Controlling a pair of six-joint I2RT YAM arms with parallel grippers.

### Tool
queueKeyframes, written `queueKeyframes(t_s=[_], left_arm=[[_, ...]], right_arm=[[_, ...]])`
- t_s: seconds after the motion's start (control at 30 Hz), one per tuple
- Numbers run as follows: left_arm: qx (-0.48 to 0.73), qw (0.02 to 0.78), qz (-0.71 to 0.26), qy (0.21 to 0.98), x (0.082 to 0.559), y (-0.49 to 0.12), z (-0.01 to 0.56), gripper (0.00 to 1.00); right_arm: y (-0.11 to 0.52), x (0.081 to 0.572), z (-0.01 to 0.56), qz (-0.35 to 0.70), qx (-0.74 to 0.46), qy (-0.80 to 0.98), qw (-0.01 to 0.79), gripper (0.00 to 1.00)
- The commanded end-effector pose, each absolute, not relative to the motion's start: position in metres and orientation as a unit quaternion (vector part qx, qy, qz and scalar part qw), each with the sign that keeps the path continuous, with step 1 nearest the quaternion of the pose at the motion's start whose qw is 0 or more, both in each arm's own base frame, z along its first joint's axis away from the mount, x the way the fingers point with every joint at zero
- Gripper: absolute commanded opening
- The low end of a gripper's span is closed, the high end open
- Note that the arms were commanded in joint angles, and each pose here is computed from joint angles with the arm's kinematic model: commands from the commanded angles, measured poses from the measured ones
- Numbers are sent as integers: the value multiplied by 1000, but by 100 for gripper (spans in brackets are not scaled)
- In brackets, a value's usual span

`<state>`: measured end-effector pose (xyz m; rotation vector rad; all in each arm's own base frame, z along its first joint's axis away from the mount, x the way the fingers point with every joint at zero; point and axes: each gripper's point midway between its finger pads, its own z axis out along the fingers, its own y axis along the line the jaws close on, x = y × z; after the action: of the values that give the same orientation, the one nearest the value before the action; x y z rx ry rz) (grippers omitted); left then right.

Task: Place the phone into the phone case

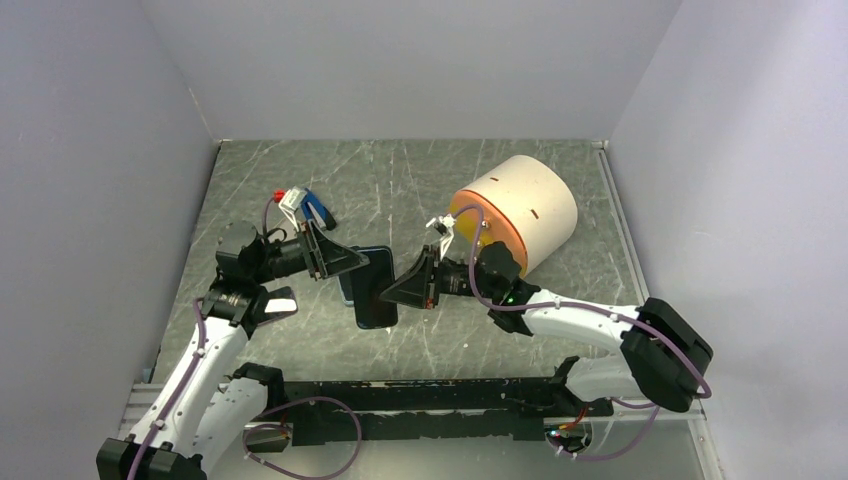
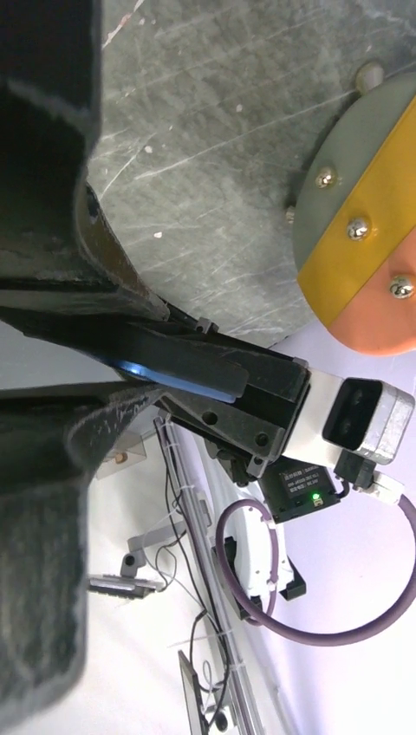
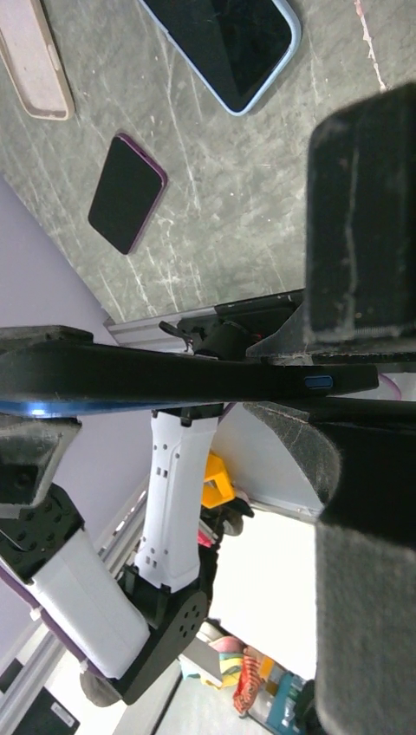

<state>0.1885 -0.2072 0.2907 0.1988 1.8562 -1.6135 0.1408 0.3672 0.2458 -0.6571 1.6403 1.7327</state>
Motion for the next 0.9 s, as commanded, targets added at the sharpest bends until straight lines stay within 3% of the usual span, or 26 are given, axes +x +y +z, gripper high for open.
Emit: queueKeyframes(t_s=[0.0,0.1,0.27,0.33,0.43,0.53,0.67,0.87], left_arm=[[89,358,-615,697,190,-206,313,24],[91,363,-606,701,191,-205,310,4],[88,368,-591,712,193,-203,305,2],[90,370,-588,714,193,-202,305,11],[85,361,-589,718,191,-202,302,41],[85,353,-593,719,189,-203,301,57],[93,344,-609,709,185,-206,300,62],[95,322,-628,702,183,-209,295,56]], right_arm=[[372,141,293,679,-275,568,375,0],[373,144,291,674,-268,575,379,0],[374,148,290,669,-265,580,381,0],[373,149,291,669,-260,580,385,0],[369,152,302,676,-241,568,403,0],[363,156,315,680,-221,555,426,0],[354,162,332,684,-191,537,456,0],[356,164,338,690,-187,528,458,0]])
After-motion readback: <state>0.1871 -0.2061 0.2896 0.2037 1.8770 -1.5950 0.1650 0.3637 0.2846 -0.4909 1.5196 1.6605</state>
